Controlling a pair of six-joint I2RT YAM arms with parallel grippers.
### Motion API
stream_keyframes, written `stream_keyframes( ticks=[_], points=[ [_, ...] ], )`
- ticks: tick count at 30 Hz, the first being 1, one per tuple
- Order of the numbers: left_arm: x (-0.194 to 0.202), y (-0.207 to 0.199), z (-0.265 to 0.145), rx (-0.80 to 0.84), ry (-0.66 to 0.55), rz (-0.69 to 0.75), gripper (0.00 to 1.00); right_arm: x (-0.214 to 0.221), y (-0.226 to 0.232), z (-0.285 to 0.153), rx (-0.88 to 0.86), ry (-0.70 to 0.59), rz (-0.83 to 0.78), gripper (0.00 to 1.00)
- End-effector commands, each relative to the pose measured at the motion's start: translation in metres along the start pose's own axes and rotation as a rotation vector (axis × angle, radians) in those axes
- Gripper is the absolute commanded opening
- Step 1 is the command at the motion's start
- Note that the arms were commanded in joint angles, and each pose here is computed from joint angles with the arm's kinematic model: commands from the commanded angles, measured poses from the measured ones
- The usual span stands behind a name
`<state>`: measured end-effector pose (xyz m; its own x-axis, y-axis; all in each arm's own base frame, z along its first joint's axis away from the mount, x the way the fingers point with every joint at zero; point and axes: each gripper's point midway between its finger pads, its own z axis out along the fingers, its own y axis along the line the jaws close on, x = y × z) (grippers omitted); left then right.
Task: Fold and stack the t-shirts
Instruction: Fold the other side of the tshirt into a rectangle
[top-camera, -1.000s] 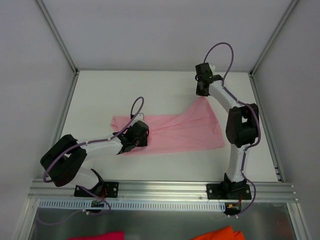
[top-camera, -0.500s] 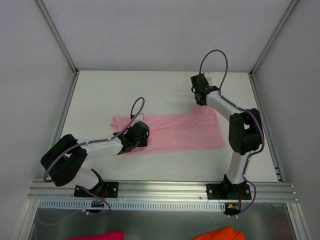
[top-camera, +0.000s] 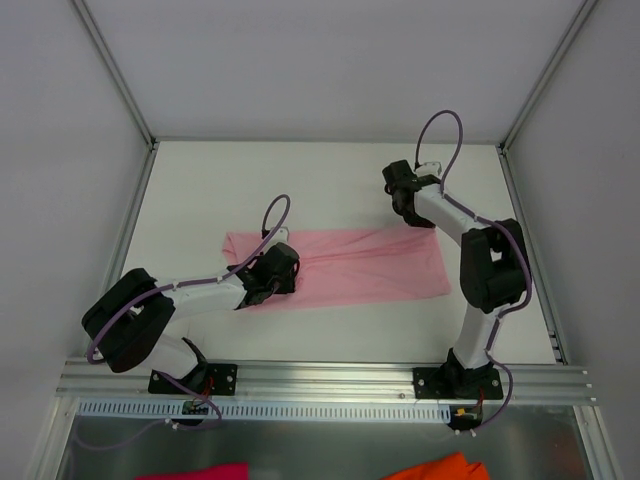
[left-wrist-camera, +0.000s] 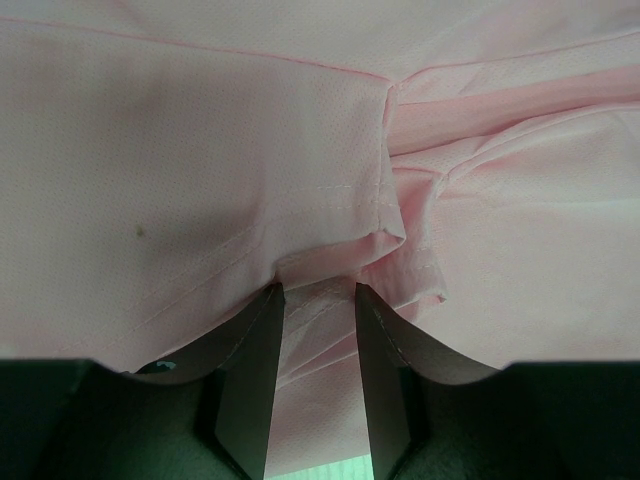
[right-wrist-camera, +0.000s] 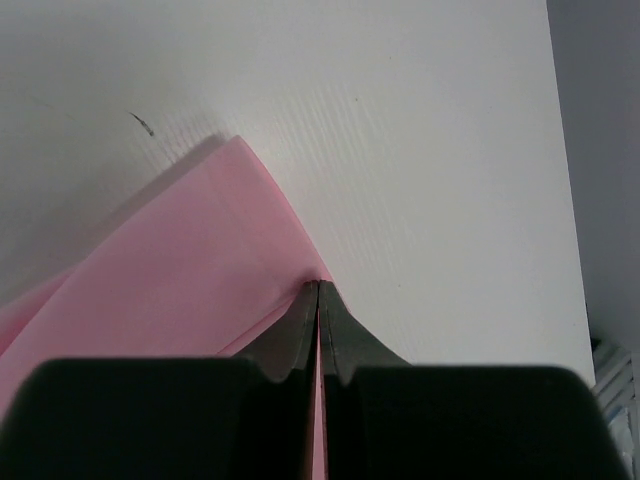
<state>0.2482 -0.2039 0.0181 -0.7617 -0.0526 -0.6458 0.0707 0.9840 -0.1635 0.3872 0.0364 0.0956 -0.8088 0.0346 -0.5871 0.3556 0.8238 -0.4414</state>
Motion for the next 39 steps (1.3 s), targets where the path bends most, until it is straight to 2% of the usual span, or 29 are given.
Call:
stream_keyframes(
  ticks=[1, 13, 16, 19, 21, 23, 27, 33, 37, 39],
  points=[
    [0.001, -0.001, -0.003, 0.009, -0.014, 0.009, 0.35, 0.006, -0.009, -0.001, 0.069, 0.06, -0.013, 0.01],
    [0.001, -0.001, -0.003, 0.009, -0.014, 0.009, 0.35, 0.022, -0.019, 0.003, 0.158, 0.132, -0.062, 0.02],
    [0.001, -0.001, -0.004, 0.011, -0.015, 0.007, 0.35, 0.018, -0.028, -0.001, 0.194, 0.1, -0.024, 0.13],
    [0.0, -0.001, -0.005, 0.011, -0.02, 0.006, 0.35, 0.014, -0.03, -0.005, 0.15, 0.082, 0.005, 0.07],
    [-0.001, -0.002, -0.005, 0.013, -0.02, 0.005, 0.35, 0.012, -0.032, -0.008, 0.142, 0.08, 0.018, 0.13],
    [-0.002, -0.003, -0.005, 0.016, -0.02, 0.007, 0.35, 0.009, -0.035, -0.011, 0.145, 0.075, 0.017, 0.25],
    [-0.006, -0.004, -0.008, 0.024, -0.036, -0.002, 0.35, 0.002, -0.027, -0.011, 0.083, 0.067, 0.031, 0.29],
    [-0.063, -0.037, -0.033, 0.169, -0.227, -0.032, 0.41, 0.014, 0.009, 0.005, -0.034, 0.123, -0.003, 0.33],
    [-0.129, -0.051, -0.056, 0.121, -0.356, 0.009, 0.43, 0.017, 0.013, 0.004, -0.057, 0.116, -0.014, 0.33],
    [-0.139, -0.043, -0.053, 0.061, -0.356, 0.01, 0.45, 0.022, 0.015, 0.004, -0.076, 0.113, -0.01, 0.33]
  ],
)
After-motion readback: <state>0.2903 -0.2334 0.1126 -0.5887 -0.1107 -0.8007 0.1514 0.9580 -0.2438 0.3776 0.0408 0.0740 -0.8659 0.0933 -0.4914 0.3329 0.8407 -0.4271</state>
